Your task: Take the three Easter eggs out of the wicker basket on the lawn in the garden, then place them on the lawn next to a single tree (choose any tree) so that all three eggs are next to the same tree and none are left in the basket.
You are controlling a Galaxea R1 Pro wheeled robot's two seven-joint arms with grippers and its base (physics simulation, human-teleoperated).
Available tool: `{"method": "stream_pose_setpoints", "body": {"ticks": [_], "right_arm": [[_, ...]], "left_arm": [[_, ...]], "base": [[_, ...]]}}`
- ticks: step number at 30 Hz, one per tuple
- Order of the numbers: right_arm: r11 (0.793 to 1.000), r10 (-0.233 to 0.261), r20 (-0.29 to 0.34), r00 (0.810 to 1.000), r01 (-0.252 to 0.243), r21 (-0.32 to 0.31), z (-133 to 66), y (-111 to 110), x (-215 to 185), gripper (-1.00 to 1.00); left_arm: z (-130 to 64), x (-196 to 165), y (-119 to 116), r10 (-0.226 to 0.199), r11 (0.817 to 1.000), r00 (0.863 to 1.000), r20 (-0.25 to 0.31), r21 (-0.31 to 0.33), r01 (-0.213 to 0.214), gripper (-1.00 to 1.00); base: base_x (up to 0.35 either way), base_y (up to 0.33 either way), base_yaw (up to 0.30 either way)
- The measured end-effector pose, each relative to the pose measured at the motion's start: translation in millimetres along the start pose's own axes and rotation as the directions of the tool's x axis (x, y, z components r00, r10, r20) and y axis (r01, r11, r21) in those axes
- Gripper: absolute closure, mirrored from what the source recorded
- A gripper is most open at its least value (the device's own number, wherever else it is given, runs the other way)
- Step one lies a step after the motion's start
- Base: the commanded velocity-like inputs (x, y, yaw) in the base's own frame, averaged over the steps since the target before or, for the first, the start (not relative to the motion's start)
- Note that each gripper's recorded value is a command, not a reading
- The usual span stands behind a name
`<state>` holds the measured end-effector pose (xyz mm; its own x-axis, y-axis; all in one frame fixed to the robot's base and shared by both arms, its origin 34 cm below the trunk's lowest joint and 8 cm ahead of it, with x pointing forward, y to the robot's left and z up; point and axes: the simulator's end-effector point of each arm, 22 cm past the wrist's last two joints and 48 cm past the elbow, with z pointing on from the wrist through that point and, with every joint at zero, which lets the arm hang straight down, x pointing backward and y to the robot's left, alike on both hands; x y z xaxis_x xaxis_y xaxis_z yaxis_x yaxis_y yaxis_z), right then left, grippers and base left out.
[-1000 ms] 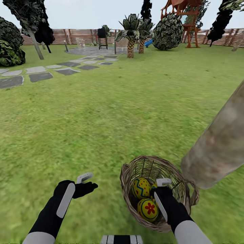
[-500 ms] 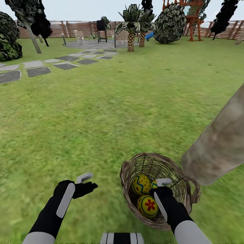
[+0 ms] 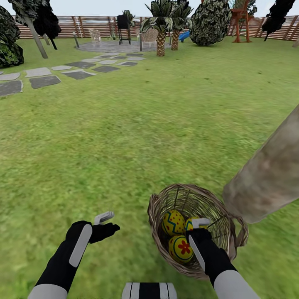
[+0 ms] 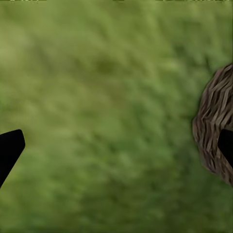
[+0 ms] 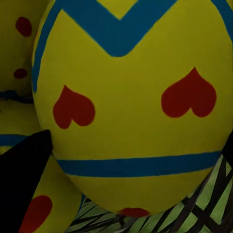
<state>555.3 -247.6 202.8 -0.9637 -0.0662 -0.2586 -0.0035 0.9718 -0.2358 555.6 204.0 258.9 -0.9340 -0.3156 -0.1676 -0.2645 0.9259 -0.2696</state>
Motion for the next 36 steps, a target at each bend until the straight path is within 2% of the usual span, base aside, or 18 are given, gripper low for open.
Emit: {"method": "stream_pose_setpoints", "body": {"ticks": [16,36], "right_arm": [[1.0,-0.001,-0.001,1.0,0.001,0.0,-0.2,0.7,0.3,1.0],[1.0,0.016,0.066,0.998,-0.016,-0.002,-30.8,-5.0,-28.0,1.0]], "left_arm": [[-0.2,-0.4,-1.1,-0.003,1.0,1.0,0.002,0.004,0.003,-1.0],[-32.8,-22.4,-16.2,0.014,1.0,0.997,0.072,0.025,-0.016,-1.0]], "base": [[0.0,0.0,0.0],[-0.021,0.0,0.0]]}}
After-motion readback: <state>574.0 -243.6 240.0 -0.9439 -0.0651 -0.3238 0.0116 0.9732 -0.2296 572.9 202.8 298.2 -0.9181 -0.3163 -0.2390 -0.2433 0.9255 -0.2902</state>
